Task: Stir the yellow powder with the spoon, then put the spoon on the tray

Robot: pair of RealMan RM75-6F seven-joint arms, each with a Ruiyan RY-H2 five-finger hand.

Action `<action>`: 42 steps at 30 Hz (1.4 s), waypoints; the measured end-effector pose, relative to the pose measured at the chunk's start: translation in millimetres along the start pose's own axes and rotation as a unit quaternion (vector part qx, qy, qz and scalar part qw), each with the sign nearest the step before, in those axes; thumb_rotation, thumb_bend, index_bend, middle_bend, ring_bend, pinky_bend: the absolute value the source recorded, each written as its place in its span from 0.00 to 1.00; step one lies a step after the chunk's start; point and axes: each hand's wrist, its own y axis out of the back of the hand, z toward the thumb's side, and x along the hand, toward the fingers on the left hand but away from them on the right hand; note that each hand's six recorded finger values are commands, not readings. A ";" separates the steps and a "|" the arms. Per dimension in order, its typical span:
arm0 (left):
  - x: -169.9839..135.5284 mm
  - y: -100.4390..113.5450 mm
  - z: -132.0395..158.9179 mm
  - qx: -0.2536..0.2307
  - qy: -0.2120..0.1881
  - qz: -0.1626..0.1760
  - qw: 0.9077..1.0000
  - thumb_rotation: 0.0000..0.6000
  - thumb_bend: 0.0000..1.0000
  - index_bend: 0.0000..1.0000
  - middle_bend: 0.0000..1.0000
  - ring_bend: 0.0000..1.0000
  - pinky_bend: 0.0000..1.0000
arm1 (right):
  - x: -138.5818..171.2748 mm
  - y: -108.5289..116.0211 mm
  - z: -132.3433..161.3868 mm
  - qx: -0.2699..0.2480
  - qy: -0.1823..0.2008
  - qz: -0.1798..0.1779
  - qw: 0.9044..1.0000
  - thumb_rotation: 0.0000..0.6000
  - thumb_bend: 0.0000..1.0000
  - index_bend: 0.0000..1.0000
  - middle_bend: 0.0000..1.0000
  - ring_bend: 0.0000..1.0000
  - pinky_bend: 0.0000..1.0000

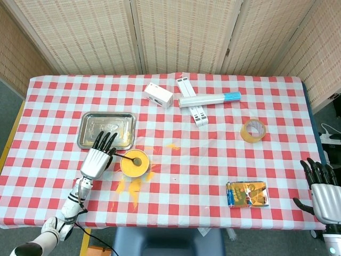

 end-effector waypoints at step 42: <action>-13.6 1.2 12.5 -0.166 -0.016 -0.055 0.984 1.00 0.47 0.16 0.00 0.00 0.00 | 1.7 0.4 3.0 -0.002 0.007 0.001 1.000 1.00 0.08 0.00 0.00 0.00 0.00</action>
